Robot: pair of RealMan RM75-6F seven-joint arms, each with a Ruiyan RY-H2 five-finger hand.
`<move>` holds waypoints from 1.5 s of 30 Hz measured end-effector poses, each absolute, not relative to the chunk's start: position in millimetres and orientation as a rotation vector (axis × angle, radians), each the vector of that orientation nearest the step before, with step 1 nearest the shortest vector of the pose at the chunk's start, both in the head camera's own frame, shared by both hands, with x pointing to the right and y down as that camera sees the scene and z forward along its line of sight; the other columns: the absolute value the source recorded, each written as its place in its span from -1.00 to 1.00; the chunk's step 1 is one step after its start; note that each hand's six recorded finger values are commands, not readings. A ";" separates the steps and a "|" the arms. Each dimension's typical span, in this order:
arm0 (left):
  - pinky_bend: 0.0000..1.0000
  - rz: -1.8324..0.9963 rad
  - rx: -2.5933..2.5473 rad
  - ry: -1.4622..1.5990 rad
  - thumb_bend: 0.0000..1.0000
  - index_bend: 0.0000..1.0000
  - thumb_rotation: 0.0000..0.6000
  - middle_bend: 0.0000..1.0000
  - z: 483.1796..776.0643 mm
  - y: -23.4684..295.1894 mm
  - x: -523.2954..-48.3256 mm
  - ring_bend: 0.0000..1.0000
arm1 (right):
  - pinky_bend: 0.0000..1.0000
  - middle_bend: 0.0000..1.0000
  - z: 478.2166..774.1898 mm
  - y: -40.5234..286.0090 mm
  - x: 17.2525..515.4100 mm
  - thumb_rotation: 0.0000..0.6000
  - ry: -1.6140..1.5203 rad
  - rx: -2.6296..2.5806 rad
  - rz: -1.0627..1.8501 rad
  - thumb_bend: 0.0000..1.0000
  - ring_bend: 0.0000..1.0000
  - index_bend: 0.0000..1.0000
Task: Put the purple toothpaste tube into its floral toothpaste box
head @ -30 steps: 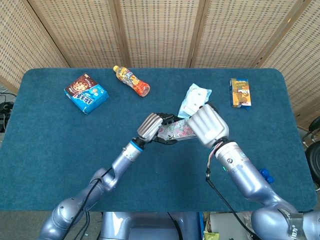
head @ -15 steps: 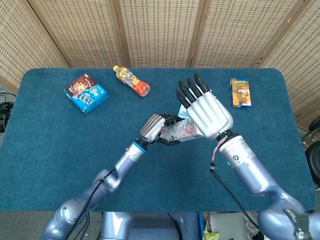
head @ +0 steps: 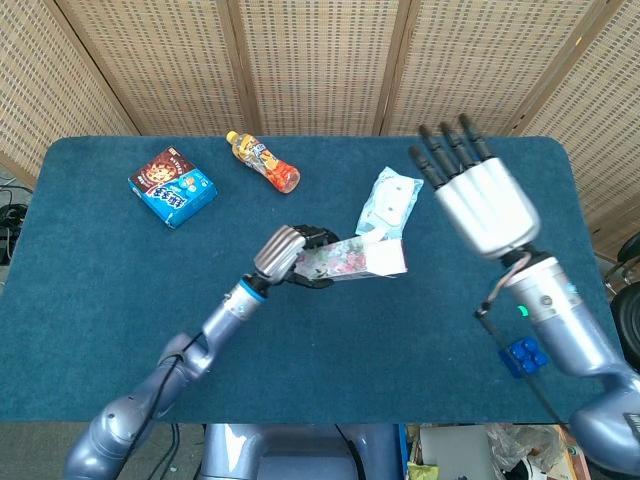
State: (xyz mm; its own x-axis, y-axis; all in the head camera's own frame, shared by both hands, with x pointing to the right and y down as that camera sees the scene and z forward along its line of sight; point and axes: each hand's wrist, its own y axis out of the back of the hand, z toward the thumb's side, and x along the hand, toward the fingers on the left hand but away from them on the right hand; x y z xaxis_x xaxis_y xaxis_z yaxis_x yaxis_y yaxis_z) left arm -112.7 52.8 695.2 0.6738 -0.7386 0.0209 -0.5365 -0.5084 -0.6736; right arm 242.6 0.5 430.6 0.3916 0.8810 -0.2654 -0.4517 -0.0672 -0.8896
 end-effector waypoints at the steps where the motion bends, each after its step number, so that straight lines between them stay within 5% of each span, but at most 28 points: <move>1: 0.02 -0.421 -2.220 0.948 -0.63 0.20 1.00 0.10 696.0 52.1 -123.0 0.03 | -1.00 -1.00 434.5 -0.2 256.3 1.00 -0.500 -1.200 1.185 -1.00 -1.00 -1.00; 8: 0.02 -0.559 -2.109 0.700 -0.63 0.20 1.00 0.10 702.2 60.5 -197.3 0.03 | -1.00 -1.00 481.4 16.9 354.7 1.00 -0.729 -1.334 1.265 -1.00 -1.00 -1.00; 18: 0.02 -0.737 -2.089 0.543 -0.63 0.20 1.00 0.10 724.6 83.5 -228.3 0.01 | -1.00 -1.00 573.0 117.2 426.2 1.00 -0.775 -1.510 1.299 -1.00 -1.00 -1.00; 22: -0.13 -0.792 -2.092 0.510 -0.63 0.15 1.00 -0.16 734.2 88.2 -230.1 -0.23 | -1.00 -1.00 574.8 128.5 427.8 1.00 -0.793 -1.536 1.285 -1.00 -1.00 -1.00; 24: -0.35 -0.840 -2.088 0.480 -0.63 -0.20 1.00 -0.72 741.8 90.8 -232.0 -0.63 | -1.00 -1.00 574.4 131.1 428.2 1.00 -0.798 -1.540 1.281 -1.00 -1.00 -1.00; 26: -0.56 -0.890 -2.072 0.448 -0.63 -0.62 1.00 -0.98 749.1 93.1 -234.2 -0.89 | -1.00 -1.00 573.5 133.3 428.7 1.00 -0.805 -1.540 1.275 -1.00 -1.00 -1.00; 29: -0.84 -0.935 -2.062 0.420 -0.63 -0.99 1.00 -1.00 754.3 96.9 -236.0 -1.00 | -1.00 -1.00 572.7 137.2 430.8 1.00 -0.823 -1.542 1.271 -1.00 -1.00 -1.00; 33: -1.00 -0.934 -2.045 0.437 -0.63 -1.00 1.00 -1.00 746.0 95.1 -240.3 -1.00 | -1.00 -1.00 571.3 141.1 433.2 1.00 -0.843 -1.540 1.269 -1.00 -1.00 -1.00; 45: -1.00 -1.009 -1.955 0.731 -0.67 -1.00 1.00 -1.00 669.6 100.7 -307.0 -1.00 | -1.00 -1.00 565.7 170.5 426.0 1.00 -0.922 -1.533 1.350 -1.00 -1.00 -1.00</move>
